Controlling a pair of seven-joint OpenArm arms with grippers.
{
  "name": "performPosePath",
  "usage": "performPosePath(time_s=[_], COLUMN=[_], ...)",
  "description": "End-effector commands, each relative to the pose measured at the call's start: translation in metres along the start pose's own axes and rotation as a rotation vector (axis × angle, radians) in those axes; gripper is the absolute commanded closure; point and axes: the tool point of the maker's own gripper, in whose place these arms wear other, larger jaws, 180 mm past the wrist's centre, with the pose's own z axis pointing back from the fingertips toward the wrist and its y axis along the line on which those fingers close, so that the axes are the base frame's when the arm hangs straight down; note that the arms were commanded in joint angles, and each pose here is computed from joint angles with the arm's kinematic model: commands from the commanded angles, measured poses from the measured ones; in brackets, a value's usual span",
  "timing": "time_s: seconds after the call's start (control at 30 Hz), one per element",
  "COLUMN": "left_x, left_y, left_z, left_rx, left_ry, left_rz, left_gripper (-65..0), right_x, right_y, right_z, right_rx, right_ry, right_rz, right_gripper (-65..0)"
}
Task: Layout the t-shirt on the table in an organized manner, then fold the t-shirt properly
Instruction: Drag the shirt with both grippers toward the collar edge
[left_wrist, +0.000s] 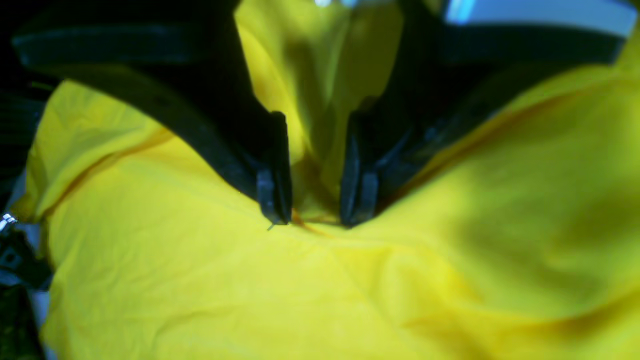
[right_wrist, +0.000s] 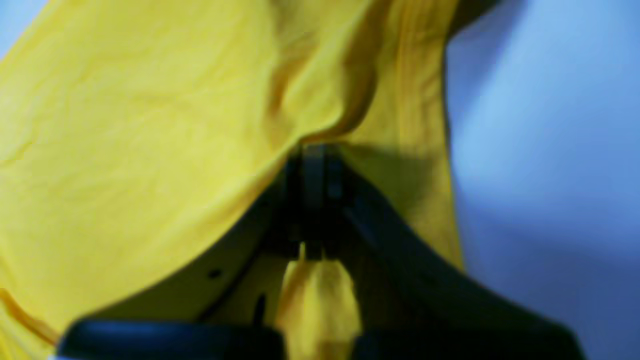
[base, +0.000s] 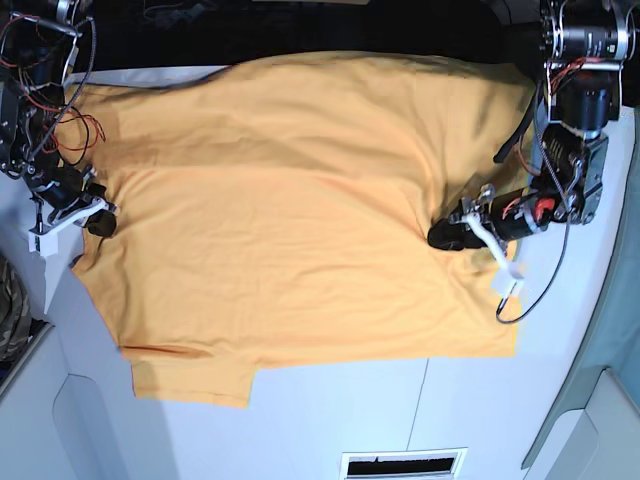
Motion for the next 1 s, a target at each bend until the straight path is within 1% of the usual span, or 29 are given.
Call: performPosePath(time_s=[0.0,0.07,0.17,0.27,0.3,0.37,0.43,0.5,0.63,0.7,0.83,0.9,0.97], left_x=[-0.011,0.005,0.033,0.056,0.061,0.068,0.074,0.075,0.062,0.050,0.018,-0.002,-0.022], left_y=[0.008,0.007,0.003,0.000,-0.004,-0.015,-0.025,-0.023,-0.009,-0.006,-0.013,-0.019,-0.022], left_z=[-0.005,-0.011,-0.012,-0.008,-0.006,0.000,0.010,0.024,0.058,0.071,0.091,0.099,0.109], left_rx=[0.061,0.079,0.084,0.080,0.065,0.002,-0.069,-0.091,-0.092,-0.091,-0.092,-0.094,-0.093], left_ry=[0.089,0.093,0.073,0.064,0.070,0.076,0.065,0.047,0.021,0.034,0.085,0.114,0.127], left_rz=[-0.024,-0.064,-0.106,-0.123,-0.128,-0.139,-0.138,-0.125,-0.127,-0.146,-0.221,-0.256,-0.260], left_gripper=[-22.3,-22.4,-22.4,-22.4,-22.4,-22.4,-22.4,-22.4,-22.4,-22.4,-22.4,-22.5,-22.6], right_x=[0.010,0.026,0.051,0.070,0.074,0.084,0.087,0.085,0.070,0.059,0.041,0.025,0.007], right_y=[-0.015,-0.014,-0.007,-0.004,-0.006,-0.010,-0.015,-0.018,-0.026,-0.035,-0.059,-0.072,-0.083], right_z=[0.003,-0.001,-0.004,-0.004,-0.001,0.006,0.016,0.030,0.064,0.082,0.115,0.130,0.143], right_rx=[-0.052,-0.055,-0.049,-0.040,-0.040,-0.040,-0.043,-0.041,-0.058,-0.074,-0.097,-0.119,-0.132], right_ry=[0.012,-0.001,-0.033,-0.063,-0.074,-0.101,-0.101,-0.086,-0.054,-0.044,-0.066,-0.052,-0.027], right_rz=[0.022,0.026,0.038,0.038,0.036,0.032,0.038,0.051,0.088,0.092,0.035,-0.005,-0.051], right_gripper=[0.0,0.0,0.0,0.0,0.0,0.0,0.0,0.0,0.0,0.0,0.0,0.0,0.0])
